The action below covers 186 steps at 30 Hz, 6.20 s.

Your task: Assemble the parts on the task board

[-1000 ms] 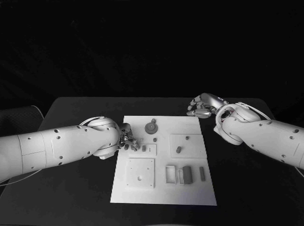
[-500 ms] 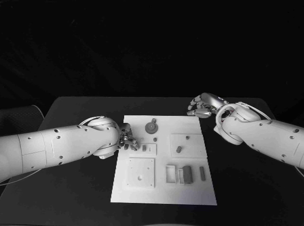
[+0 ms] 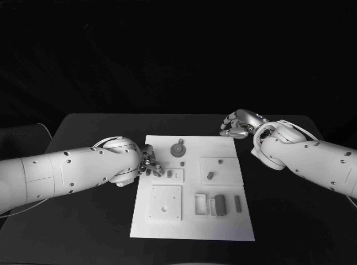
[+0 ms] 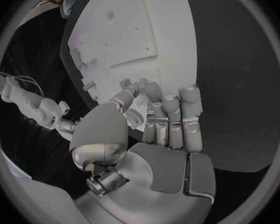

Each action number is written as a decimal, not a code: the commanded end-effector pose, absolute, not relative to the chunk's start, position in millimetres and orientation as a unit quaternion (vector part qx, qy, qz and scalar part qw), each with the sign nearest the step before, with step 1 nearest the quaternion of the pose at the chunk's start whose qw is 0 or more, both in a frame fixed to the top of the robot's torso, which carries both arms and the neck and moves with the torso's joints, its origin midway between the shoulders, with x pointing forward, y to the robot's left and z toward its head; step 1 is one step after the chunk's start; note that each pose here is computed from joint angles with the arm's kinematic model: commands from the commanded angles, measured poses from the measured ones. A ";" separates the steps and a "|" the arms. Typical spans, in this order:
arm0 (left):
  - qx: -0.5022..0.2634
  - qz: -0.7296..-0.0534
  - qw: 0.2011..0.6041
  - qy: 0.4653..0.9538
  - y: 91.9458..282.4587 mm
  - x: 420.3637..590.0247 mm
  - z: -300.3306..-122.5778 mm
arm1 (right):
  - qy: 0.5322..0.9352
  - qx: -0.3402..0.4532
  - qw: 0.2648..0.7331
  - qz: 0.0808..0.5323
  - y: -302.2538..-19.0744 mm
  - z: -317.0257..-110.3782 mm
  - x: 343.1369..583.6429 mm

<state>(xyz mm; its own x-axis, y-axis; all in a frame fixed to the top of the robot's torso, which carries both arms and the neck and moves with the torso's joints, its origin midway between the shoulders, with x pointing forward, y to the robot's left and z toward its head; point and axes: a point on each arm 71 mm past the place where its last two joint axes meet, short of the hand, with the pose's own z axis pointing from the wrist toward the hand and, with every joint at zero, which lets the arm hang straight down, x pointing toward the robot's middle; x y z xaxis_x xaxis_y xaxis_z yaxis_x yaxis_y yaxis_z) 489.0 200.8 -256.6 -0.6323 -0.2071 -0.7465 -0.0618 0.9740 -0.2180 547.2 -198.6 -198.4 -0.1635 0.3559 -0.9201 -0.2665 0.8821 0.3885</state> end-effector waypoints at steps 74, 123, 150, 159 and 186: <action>-0.075 -0.088 0.422 0.899 199.8 490.3 -257.5 | 0.730 0.027 0.640 0.239 -198.5 -199.9 546.9; -0.135 -0.153 0.473 0.857 210.7 491.9 -247.5 | 0.731 0.028 0.638 0.239 -199.8 -201.8 546.6; -0.243 -0.259 0.510 0.783 227.7 506.7 -236.8 | 0.729 0.035 0.633 0.260 -200.9 -202.4 542.9; -0.271 -0.303 0.510 0.758 234.7 513.1 -234.0 | 0.720 0.039 0.630 0.288 -200.3 -207.0 535.6; -0.146 -0.321 0.557 0.752 230.6 514.5 -226.6 | 0.735 0.042 0.593 0.327 -188.7 -239.0 501.9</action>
